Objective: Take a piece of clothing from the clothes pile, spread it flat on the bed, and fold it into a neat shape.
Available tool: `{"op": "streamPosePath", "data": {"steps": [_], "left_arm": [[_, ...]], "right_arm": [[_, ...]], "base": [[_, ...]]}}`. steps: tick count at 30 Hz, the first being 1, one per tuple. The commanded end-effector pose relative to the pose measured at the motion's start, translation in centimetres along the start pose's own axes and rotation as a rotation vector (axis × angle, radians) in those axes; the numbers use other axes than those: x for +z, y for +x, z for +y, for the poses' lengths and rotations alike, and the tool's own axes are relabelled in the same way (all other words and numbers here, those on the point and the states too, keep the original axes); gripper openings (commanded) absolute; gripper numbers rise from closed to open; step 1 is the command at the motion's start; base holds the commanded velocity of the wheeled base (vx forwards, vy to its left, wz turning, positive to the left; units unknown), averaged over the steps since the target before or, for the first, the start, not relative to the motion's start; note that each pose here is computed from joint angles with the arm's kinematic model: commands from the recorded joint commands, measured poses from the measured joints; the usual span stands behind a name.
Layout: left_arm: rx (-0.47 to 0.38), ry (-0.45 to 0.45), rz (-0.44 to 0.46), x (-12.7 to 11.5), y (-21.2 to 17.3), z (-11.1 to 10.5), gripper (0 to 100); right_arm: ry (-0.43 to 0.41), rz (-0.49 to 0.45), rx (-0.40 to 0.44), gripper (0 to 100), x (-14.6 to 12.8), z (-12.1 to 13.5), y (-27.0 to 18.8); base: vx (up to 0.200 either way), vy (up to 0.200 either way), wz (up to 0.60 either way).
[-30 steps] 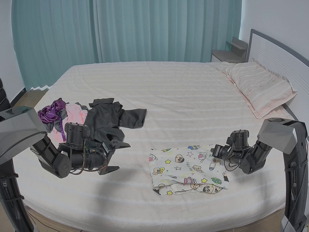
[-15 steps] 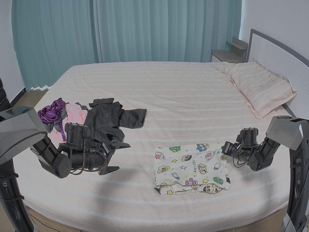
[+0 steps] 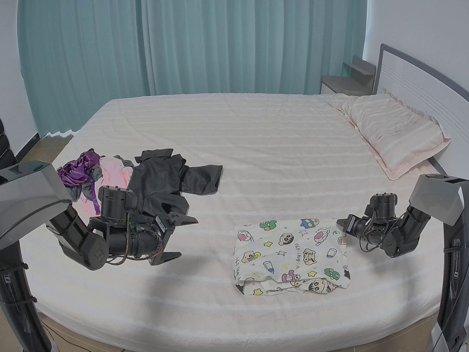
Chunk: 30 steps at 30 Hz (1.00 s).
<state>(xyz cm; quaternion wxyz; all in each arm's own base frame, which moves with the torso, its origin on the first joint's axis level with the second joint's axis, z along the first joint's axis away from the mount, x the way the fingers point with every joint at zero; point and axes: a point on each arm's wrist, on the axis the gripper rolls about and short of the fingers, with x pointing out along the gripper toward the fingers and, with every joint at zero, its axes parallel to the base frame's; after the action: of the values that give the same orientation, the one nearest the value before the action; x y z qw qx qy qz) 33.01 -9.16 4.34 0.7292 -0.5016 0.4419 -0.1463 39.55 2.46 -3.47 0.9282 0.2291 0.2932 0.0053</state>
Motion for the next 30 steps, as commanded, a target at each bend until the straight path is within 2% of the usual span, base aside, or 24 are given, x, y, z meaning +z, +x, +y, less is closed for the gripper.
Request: {"op": "streamPosePath", "data": {"steps": [1,7,8,10,13,18,19,23,30], "left_arm": [[0.000,-0.001,0.000,0.0,0.0,0.0,100],[-0.001,0.000,0.000,0.0,0.0,0.0,100],[-0.001,0.000,0.000,0.0,0.0,0.0,100],[-0.001,0.000,0.000,0.0,0.0,0.0,100],[-0.001,0.000,0.000,0.0,0.0,0.0,100],[-0.001,0.000,0.000,0.0,0.0,0.0,100],[-0.001,0.000,0.000,0.0,0.0,0.0,100],[-0.001,0.000,0.000,0.0,0.0,0.0,100],[-0.001,0.003,0.001,0.0,0.1,0.0,100]], "right_arm": [[0.007,-0.003,-0.010,100,0.2,-0.3,-1.0],[0.014,0.015,-0.024,100,0.2,-0.3,-4.1],[0.016,0.055,-0.033,100,-0.8,-0.2,-6.5],[0.017,0.078,-0.042,100,-1.5,-0.3,-7.4],[0.013,0.167,-0.060,100,-4.3,-0.7,-9.4],[-0.001,0.263,-0.058,100,-8.0,-1.0,-11.5],[0.018,0.268,-0.055,100,-8.9,-1.1,-11.9],[0.093,0.210,-0.008,100,-9.4,-0.6,-12.7],[0.080,0.244,0.010,100,-11.5,-0.4,-12.6]], "base": [[0.000,0.000,0.00],[0.000,0.000,0.00],[0.000,0.000,0.00],[0.000,0.000,0.00],[0.000,0.000,0.00],[0.000,0.000,0.00],[0.000,0.000,0.00],[0.000,0.000,0.00],[0.000,0.000,0.00]]}}
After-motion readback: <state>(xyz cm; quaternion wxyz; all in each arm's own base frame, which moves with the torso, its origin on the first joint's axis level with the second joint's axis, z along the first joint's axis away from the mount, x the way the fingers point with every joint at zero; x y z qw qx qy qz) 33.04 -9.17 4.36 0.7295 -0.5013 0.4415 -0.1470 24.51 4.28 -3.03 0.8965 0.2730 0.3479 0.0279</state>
